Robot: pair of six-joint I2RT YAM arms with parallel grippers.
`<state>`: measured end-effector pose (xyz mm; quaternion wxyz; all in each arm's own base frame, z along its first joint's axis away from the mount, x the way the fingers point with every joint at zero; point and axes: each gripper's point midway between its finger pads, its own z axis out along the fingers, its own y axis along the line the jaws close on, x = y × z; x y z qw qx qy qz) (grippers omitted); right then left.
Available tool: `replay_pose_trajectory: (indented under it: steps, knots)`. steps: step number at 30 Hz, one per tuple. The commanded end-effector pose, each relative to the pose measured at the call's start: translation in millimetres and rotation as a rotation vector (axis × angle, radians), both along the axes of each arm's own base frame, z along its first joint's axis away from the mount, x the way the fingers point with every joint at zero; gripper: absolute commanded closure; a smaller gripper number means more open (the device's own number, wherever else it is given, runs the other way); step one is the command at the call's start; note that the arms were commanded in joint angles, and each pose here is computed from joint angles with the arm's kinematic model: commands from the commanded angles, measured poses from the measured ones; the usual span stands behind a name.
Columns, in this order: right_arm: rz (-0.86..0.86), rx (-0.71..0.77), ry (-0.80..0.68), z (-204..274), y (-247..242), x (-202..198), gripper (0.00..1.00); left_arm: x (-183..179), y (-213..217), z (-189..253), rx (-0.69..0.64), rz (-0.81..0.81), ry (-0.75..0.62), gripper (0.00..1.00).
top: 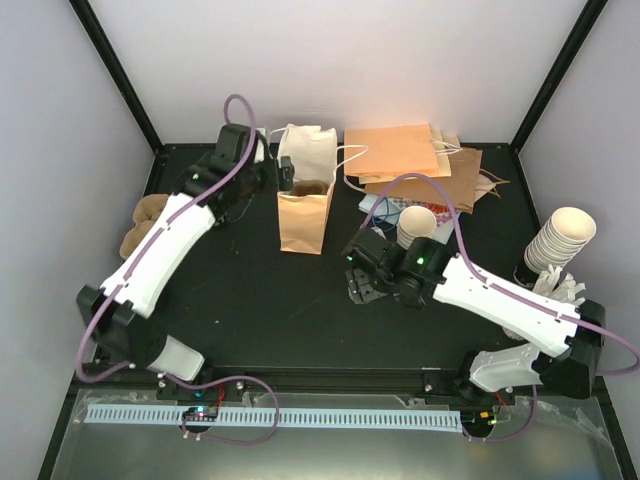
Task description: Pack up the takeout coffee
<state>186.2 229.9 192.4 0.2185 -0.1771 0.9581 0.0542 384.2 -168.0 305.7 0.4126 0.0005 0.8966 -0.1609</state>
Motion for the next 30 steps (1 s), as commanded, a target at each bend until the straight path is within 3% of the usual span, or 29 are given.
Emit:
replay_pose_trajectory:
  steps: [1, 8, 11, 13, 14, 24, 30]
  knots:
    - [0.023, 0.022, -0.077, 26.6, -6.6, 3.4, 0.19, 18.9, 17.7, -18.9, 0.154, 0.076, 0.105, 0.08]
    - [0.071, 0.058, -0.193, 82.2, -11.9, 9.1, 0.2, 33.1, 1.4, -43.2, 0.194, 0.005, 0.227, 0.41]
    - [0.106, 0.101, -0.244, 116.1, -9.9, 10.1, 0.2, 29.3, -8.6, -45.8, 0.175, -0.048, 0.242, 0.68]
    - [0.13, 0.14, -0.277, 138.4, -7.8, 9.3, 0.2, 25.0, -13.3, -41.0, 0.181, -0.086, 0.224, 0.91]
    - [0.141, 0.159, -0.293, 148.8, -7.1, 8.7, 0.2, 22.3, -14.0, -37.4, 0.192, -0.1, 0.209, 0.97]
    - [0.301, 0.436, -0.387, 242.0, 4.0, -19.2, 0.2, -16.9, 2.5, 3.3, 0.375, -0.2, 0.028, 0.98]
    - [0.307, 0.483, -0.473, 258.9, 2.0, -16.8, 0.23, -52.2, -12.3, -5.3, 0.465, -0.335, -0.011, 0.98]
